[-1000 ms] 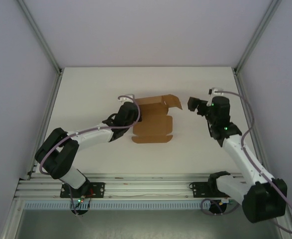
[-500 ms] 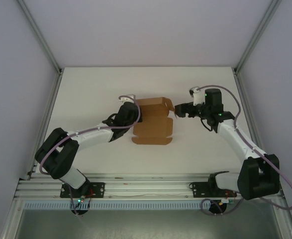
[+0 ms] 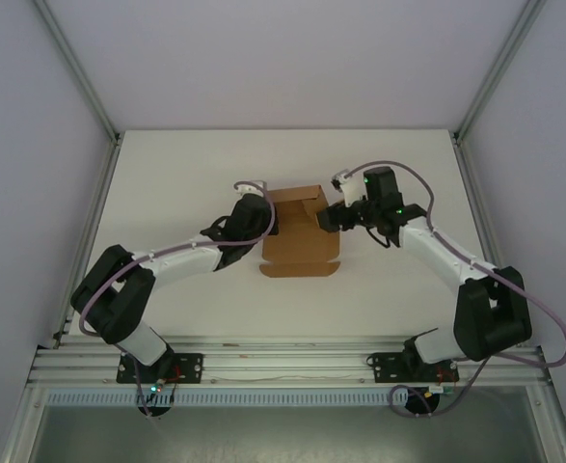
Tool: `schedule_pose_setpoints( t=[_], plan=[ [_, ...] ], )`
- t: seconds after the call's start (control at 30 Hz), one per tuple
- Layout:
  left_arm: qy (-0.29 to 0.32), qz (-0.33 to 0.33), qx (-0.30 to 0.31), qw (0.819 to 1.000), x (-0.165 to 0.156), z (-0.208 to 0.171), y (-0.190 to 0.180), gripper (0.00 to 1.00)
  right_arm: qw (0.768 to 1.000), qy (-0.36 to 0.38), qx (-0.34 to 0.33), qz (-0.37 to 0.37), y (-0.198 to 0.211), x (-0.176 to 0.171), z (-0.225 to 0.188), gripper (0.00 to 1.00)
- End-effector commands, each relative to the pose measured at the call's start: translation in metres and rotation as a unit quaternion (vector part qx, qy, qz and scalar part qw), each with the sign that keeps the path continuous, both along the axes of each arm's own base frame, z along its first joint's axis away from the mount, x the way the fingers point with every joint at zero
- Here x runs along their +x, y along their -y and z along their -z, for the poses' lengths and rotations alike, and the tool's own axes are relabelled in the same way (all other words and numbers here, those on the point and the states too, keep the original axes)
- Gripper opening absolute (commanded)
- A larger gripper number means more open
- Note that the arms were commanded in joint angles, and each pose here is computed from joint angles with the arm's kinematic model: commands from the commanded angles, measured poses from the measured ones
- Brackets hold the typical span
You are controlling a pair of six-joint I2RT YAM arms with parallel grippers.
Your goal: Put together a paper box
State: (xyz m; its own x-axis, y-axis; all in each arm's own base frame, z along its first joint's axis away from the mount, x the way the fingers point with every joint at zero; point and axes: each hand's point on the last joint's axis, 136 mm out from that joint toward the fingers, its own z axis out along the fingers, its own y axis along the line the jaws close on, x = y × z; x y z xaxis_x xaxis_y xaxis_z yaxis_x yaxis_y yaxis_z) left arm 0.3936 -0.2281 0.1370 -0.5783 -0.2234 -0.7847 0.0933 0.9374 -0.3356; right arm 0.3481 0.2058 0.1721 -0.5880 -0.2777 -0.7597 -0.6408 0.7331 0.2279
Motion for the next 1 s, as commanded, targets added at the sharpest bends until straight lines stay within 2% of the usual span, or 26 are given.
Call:
schedule_pose_setpoints(
  t=[0.0, 0.1, 0.27, 0.37, 0.57, 0.63, 0.7, 0.83, 0.97],
  plan=[
    [-0.006, 0.003, 0.013, 1.000, 0.003, -0.002, 0.001, 0.00, 0.995, 0.077, -0.042, 0.056, 0.008, 0.023, -0.019, 0.65],
    [-0.012, -0.002, 0.021, 1.000, 0.004, 0.000, -0.001, 0.00, 0.991, 0.100, -0.056, 0.062, 0.007, 0.023, -0.022, 0.62],
    [-0.019, 0.000, 0.022, 1.000, 0.003, 0.001, 0.000, 0.00, 0.983, 0.137, -0.083, 0.092, 0.002, 0.029, -0.030, 0.43],
    [-0.027, -0.009, 0.016, 0.999, 0.004, 0.001, 0.001, 0.00, 0.972, 0.154, -0.097, 0.151, 0.004, 0.041, -0.034, 0.24],
    [-0.038, -0.019, 0.015, 0.999, 0.006, -0.002, 0.008, 0.00, 0.927, 0.187, -0.136, 0.295, 0.026, 0.067, -0.029, 0.00],
    [-0.054, -0.042, 0.004, 0.998, 0.008, 0.001, 0.007, 0.00, 0.897, 0.200, -0.155, 0.362, 0.042, 0.074, -0.030, 0.00],
    [-0.070, -0.062, 0.002, 0.996, 0.008, 0.004, 0.004, 0.00, 0.872, 0.213, -0.185, 0.400, 0.054, 0.078, -0.032, 0.00],
    [-0.095, -0.095, 0.002, 0.991, 0.008, 0.007, -0.002, 0.00, 0.807, 0.232, -0.248, 0.484, 0.082, 0.077, -0.037, 0.00],
    [-0.101, -0.101, -0.010, 0.990, 0.009, 0.007, -0.001, 0.00, 0.783, 0.238, -0.276, 0.504, 0.091, 0.075, -0.033, 0.00]
  ],
)
